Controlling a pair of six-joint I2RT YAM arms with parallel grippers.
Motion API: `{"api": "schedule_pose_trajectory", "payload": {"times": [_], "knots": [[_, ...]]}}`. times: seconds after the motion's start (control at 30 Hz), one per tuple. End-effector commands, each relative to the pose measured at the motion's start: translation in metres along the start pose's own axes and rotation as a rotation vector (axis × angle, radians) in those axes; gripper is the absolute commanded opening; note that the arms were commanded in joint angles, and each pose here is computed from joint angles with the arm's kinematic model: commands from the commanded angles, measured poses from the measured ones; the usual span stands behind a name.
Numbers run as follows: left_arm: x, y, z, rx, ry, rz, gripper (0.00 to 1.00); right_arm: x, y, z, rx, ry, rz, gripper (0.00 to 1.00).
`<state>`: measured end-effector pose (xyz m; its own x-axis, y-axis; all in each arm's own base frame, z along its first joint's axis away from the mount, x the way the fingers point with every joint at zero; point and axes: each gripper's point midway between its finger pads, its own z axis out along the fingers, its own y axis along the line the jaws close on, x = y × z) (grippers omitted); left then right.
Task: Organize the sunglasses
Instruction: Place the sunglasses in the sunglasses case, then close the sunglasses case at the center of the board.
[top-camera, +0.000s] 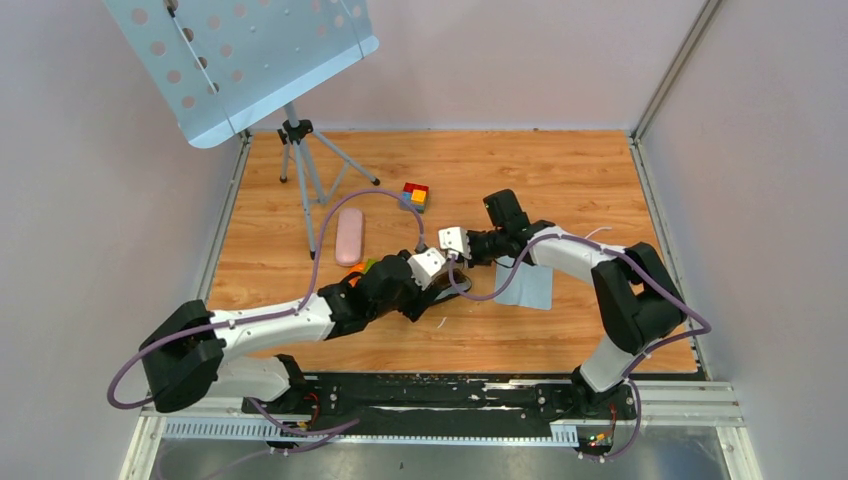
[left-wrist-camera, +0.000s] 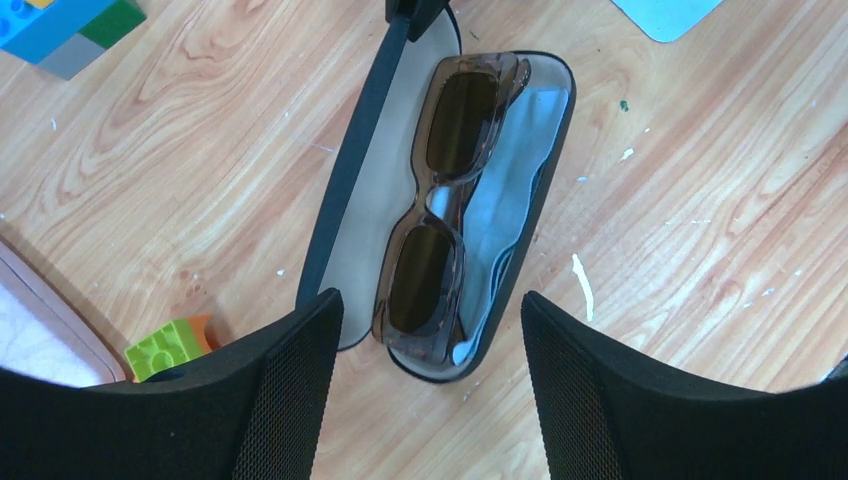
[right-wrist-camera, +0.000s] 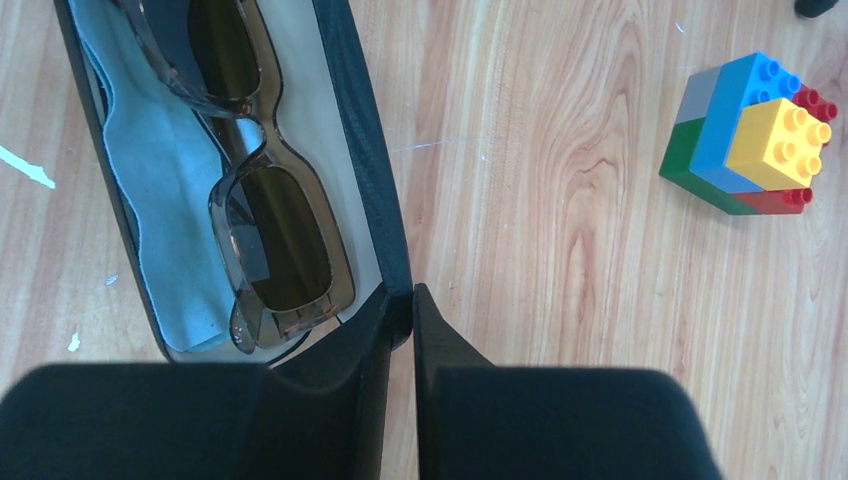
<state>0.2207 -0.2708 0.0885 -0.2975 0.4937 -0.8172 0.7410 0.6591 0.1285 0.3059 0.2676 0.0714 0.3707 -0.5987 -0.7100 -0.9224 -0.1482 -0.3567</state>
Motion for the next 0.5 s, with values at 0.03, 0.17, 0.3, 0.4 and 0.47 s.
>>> {"api": "schedule_pose_trajectory", "payload": {"times": [0.03, 0.17, 0.3, 0.4, 0.47], "knots": [[-0.001, -0.001, -0.017, -0.017, -0.032, -0.102, 0.69, -0.008, -0.003, -0.005, 0.041, 0.0, 0.005, 0.12], [-0.019, -0.001, -0.034, -0.091, -0.161, -0.366, 0.62, -0.005, -0.007, -0.006, 0.079, 0.013, 0.005, 0.12], [-0.011, -0.019, -0.032, -0.138, -0.192, -0.522, 0.49, -0.003, -0.017, -0.007, 0.139, 0.02, 0.002, 0.11], [-0.001, -0.035, -0.019, -0.167, -0.128, -0.524, 0.43, -0.003, -0.022, -0.008, 0.172, 0.021, 0.006, 0.11], [0.0, -0.04, -0.011, -0.195, -0.118, -0.556, 0.38, -0.002, -0.025, -0.008, 0.19, 0.023, 0.008, 0.11]]}}
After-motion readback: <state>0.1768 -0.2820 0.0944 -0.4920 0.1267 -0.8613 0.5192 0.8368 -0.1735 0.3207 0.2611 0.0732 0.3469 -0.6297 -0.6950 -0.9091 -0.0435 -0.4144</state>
